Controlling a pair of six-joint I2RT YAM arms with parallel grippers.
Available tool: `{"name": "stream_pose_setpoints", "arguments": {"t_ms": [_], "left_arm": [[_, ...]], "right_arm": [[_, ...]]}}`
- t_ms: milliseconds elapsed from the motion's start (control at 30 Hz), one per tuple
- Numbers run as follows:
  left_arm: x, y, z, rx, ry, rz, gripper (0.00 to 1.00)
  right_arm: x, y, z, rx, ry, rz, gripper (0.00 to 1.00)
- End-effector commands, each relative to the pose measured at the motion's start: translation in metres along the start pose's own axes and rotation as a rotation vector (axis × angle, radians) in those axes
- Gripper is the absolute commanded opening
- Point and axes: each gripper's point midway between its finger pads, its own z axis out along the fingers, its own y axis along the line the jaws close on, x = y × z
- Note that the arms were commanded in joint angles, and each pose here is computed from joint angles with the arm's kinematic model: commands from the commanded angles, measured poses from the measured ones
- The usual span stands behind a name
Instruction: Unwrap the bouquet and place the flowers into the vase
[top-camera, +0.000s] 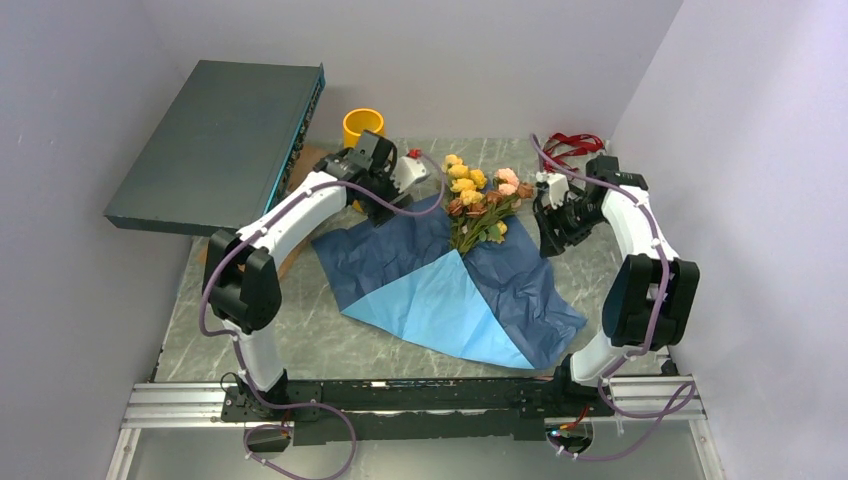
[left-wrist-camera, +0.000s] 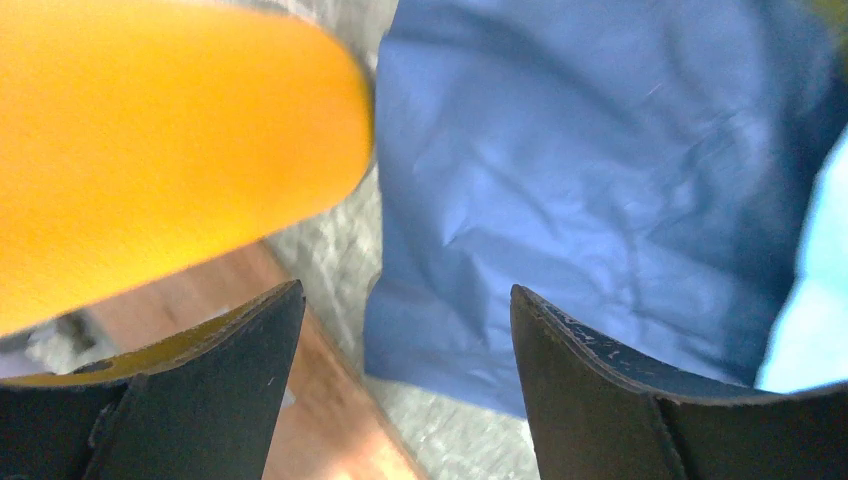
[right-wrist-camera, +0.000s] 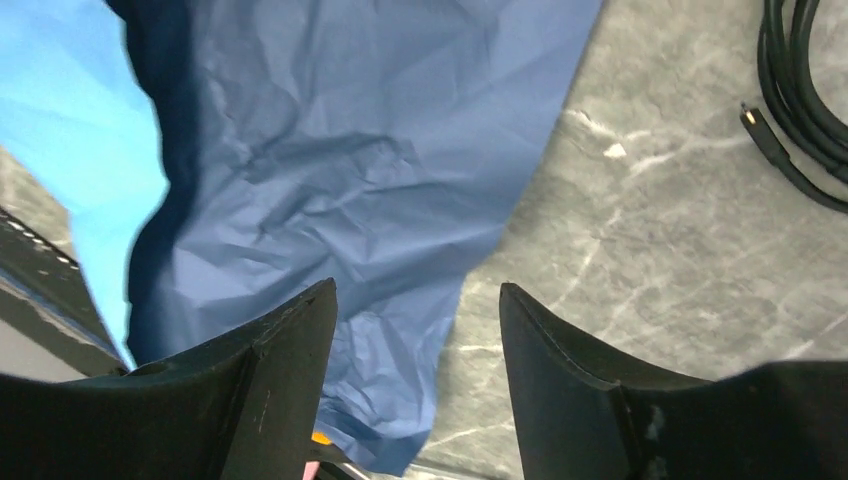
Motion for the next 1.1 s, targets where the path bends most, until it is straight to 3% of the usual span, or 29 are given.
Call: {"name": "stream_pose_setpoints", "arguments": {"t_ms": [0, 100, 233, 367, 500, 667, 900, 1067], "left_arm": [[-0.049, -0.044, -0.021, 0.282, -0.172, -0.067, 0.81], [-0.065, -0.068, -0.012, 0.424, -0.2, -0.098, 0.79], [-0.074, -0.09, 0.018, 0.479, -0.173, -0.113, 0.71], [-0.075, -0.113, 0.043, 0.551, -0.19, -0.1, 0.69], [-0.072, -0.149, 0.052, 0.757, -0.211, -0.074, 0.63], [-0.066, -0.175, 0.052, 0.836, -0.218, -0.027, 0.59], [-0.054, -0.212, -0.007, 1.078, -0.282, 0.077, 0.59], [-0.031, -0.23, -0.038, 1.144, -0.31, 0.198, 0.62]], "right_arm": [[-0.032, 0.037, -0.005, -0.149, -0.088, 0.026, 0.59], [-0.04, 0.052, 0.009, -0.205, -0.08, 0.031, 0.45], [-0.04, 0.063, 0.031, -0.253, -0.056, 0.049, 0.22], [-0.036, 0.072, 0.053, -0.306, -0.043, 0.067, 0.08], [-0.034, 0.08, 0.071, -0.399, -0.037, 0.118, 0.04], [-0.025, 0.075, 0.095, -0.397, 0.01, 0.165, 0.0], [-0.011, 0.071, 0.119, -0.389, 0.056, 0.249, 0.0], [-0.013, 0.07, 0.122, -0.381, 0.05, 0.274, 0.0]]}}
